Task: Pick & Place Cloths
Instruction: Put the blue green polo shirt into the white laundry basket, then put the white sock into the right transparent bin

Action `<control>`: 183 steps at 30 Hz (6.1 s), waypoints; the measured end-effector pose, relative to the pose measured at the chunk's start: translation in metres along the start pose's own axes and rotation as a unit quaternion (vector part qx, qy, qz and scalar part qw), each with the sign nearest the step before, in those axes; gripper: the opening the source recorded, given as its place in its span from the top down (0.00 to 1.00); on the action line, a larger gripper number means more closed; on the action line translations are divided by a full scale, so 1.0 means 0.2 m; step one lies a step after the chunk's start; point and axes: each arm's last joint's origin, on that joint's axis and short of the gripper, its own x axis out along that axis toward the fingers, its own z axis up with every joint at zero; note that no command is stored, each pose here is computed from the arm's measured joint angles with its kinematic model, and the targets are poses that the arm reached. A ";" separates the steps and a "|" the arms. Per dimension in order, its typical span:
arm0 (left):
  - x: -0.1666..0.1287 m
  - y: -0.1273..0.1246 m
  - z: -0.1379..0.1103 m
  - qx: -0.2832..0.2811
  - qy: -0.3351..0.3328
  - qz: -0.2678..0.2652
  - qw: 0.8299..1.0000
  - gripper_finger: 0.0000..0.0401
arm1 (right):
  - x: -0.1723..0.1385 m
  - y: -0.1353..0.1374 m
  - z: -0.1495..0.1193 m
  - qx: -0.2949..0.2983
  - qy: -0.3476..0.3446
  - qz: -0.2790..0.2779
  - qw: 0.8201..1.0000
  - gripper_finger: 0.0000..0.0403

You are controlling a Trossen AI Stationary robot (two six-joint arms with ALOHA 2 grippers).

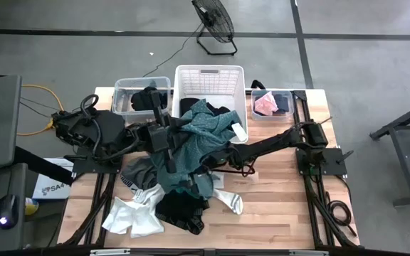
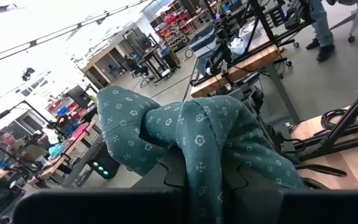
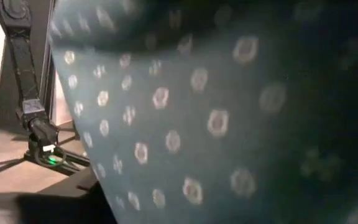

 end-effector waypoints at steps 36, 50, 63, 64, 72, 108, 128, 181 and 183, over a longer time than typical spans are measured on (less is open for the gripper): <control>-0.45 0.18 0.01 -0.059 0.045 0.094 0.993 0.21 | -0.50 -0.09 0.70 0.076 0.089 -0.135 0.984 0.99; -0.52 0.06 -0.14 -0.102 0.095 0.025 0.990 0.21 | -0.80 -0.31 1.05 0.012 -0.089 -0.095 0.991 0.99; -0.49 -0.05 -0.18 -0.083 0.111 0.021 0.990 0.21 | -0.93 -0.53 1.16 -0.035 -0.239 -0.106 0.964 0.99; -0.48 -0.06 -0.18 -0.083 0.112 0.021 0.990 0.21 | -0.95 -0.55 1.17 -0.043 -0.244 -0.113 0.962 0.99; -0.48 -0.07 -0.19 -0.082 0.117 0.022 0.990 0.21 | -0.99 -0.76 1.08 -0.067 -0.222 -0.167 0.958 0.99; -0.47 -0.19 -0.33 -0.087 0.172 0.038 0.980 0.21 | -1.09 -1.27 0.07 0.315 0.256 -0.331 0.852 0.99; -0.51 -0.23 -0.58 -0.128 0.195 0.061 0.971 0.21 | -1.04 -1.13 0.03 0.259 0.369 -0.279 0.848 0.53; -0.40 -0.71 -1.59 -0.339 0.050 -0.237 0.909 0.21 | -0.83 0.70 -0.10 0.152 0.397 -0.111 0.898 0.30; -0.38 -0.69 -1.60 -0.340 0.051 -0.233 0.910 0.21 | -0.82 0.75 -0.16 0.141 0.409 -0.107 0.895 0.30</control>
